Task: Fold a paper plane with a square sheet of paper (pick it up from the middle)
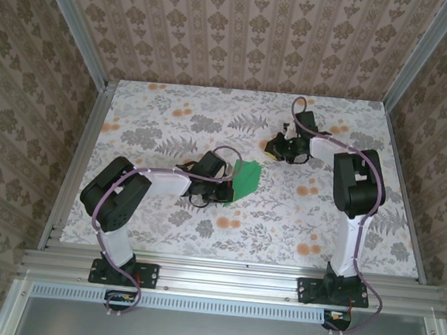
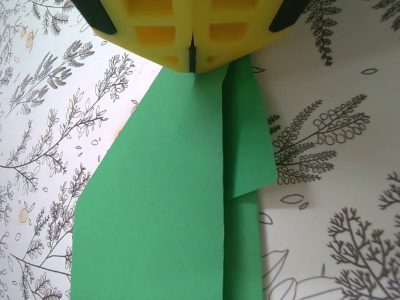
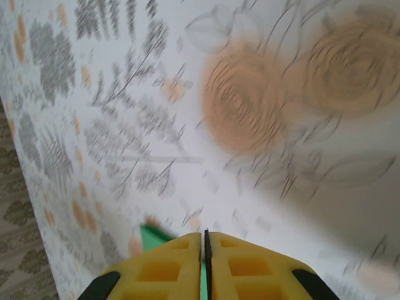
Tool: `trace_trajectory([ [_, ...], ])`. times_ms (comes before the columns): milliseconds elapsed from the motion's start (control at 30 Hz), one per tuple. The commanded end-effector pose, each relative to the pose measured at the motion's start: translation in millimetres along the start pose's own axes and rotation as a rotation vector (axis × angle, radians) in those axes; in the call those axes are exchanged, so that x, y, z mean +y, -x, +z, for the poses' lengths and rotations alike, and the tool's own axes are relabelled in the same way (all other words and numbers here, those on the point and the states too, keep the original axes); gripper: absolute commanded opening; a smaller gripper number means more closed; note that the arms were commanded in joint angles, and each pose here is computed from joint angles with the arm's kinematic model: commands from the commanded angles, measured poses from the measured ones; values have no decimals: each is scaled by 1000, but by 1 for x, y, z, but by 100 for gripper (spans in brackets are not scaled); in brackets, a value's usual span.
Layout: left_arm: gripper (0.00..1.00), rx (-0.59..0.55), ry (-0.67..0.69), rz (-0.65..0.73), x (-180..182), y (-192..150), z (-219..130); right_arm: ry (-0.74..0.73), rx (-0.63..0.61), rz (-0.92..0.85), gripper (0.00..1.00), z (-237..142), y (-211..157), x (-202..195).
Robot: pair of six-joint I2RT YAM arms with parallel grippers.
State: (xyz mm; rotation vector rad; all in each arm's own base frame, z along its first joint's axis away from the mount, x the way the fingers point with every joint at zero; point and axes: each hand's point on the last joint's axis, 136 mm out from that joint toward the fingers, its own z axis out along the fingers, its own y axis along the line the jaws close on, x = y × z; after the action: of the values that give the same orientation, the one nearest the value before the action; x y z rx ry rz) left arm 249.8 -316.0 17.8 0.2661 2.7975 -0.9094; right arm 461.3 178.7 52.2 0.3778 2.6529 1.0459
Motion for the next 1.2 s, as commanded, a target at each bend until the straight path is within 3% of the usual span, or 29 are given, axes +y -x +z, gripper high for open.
trace_trajectory([
  [0, 0, 205, 171, -93, 48, -60, 7, 87, 41, -61, 12, -16, -31, 41],
  [267, 0, 207, 161, -86, 42, -58, 6, 107, 110, -53, 12, 18, -83, 50],
  [633, 0, 209, 142, -101, 25, -70, 5, -64, 143, -17, 10, 52, -101, -12],
  [1000, 0, 149, 127, -41, -22, -78, -18, -63, 249, -103, 10, 41, -137, -29],
  [1067, 3, 119, 134, -14, -30, -73, -29, -32, 278, -122, 10, 39, -146, -25],
  [1167, 16, 66, 128, 4, -37, -61, -48, -18, 305, -139, 10, 34, -156, -25],
])
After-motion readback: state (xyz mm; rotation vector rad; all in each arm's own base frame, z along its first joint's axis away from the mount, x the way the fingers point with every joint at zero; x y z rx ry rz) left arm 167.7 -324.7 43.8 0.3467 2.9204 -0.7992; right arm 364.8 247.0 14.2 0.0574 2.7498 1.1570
